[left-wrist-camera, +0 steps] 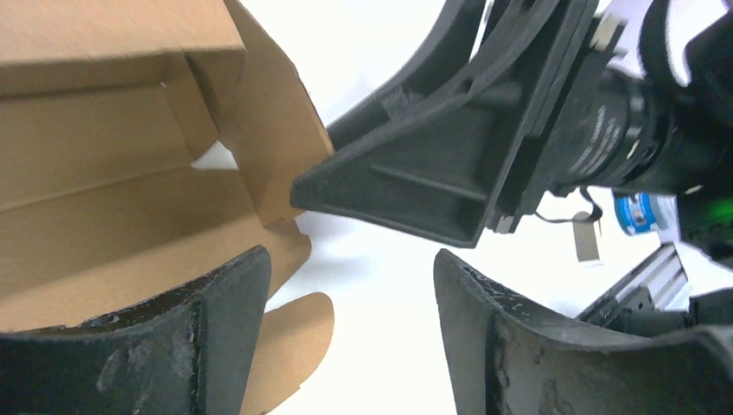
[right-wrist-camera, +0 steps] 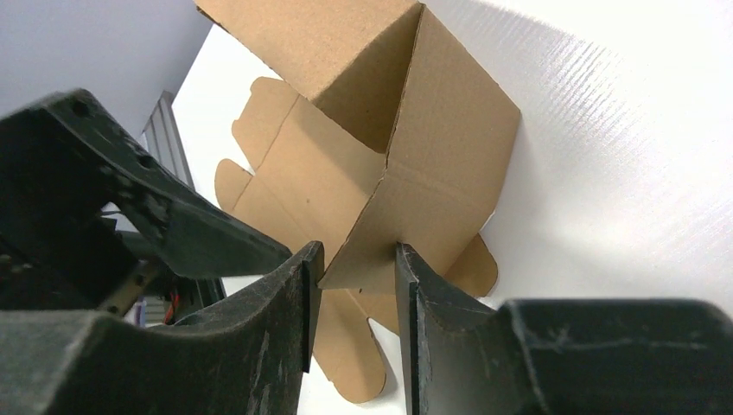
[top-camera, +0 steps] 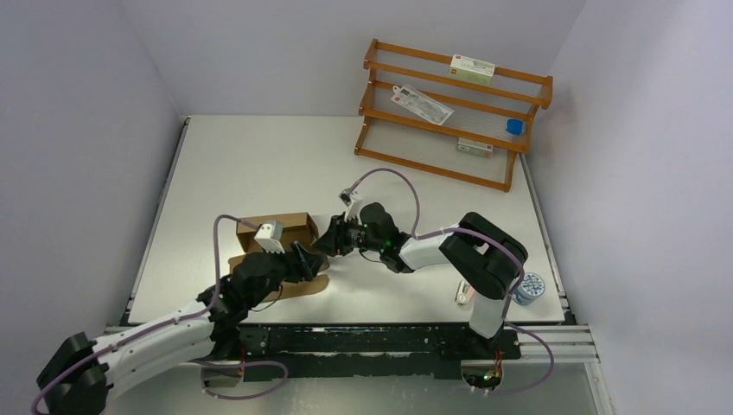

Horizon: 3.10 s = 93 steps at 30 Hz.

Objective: Fold the paper box

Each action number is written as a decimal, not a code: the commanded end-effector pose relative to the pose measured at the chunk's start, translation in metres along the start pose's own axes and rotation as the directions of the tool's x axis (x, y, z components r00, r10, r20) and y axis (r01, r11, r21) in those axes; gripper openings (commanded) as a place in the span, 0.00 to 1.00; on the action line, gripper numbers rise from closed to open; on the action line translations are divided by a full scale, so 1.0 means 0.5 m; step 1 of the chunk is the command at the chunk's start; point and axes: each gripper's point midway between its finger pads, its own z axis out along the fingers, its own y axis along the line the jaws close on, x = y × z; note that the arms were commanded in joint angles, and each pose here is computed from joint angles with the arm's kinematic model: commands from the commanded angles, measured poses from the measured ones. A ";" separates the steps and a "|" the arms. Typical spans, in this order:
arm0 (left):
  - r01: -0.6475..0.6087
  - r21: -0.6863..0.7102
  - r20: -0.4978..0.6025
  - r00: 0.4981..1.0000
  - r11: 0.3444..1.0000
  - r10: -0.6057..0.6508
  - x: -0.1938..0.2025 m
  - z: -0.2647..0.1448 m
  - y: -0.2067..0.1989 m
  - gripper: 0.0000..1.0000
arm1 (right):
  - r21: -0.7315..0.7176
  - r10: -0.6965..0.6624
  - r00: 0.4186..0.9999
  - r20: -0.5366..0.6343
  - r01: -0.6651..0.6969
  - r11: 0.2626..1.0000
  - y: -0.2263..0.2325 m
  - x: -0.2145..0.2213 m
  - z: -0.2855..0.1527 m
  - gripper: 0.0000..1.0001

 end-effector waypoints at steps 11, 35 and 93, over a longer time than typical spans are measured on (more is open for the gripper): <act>-0.083 -0.494 0.190 0.961 0.866 0.201 -0.246 -0.078 0.056 0.92 | 0.014 -0.043 0.999 -0.011 0.043 0.999 -0.006 -0.002 0.011 0.40; 0.169 -0.715 0.196 0.980 0.678 -0.037 -0.296 -0.078 0.281 0.98 | 0.026 -0.070 0.998 -0.002 0.070 0.997 0.000 -0.012 0.002 0.40; 0.092 -0.521 -0.014 0.993 0.849 -0.116 -0.191 -0.012 0.234 0.89 | -0.064 -0.489 0.868 0.087 0.495 0.866 -0.012 -0.071 -0.016 0.40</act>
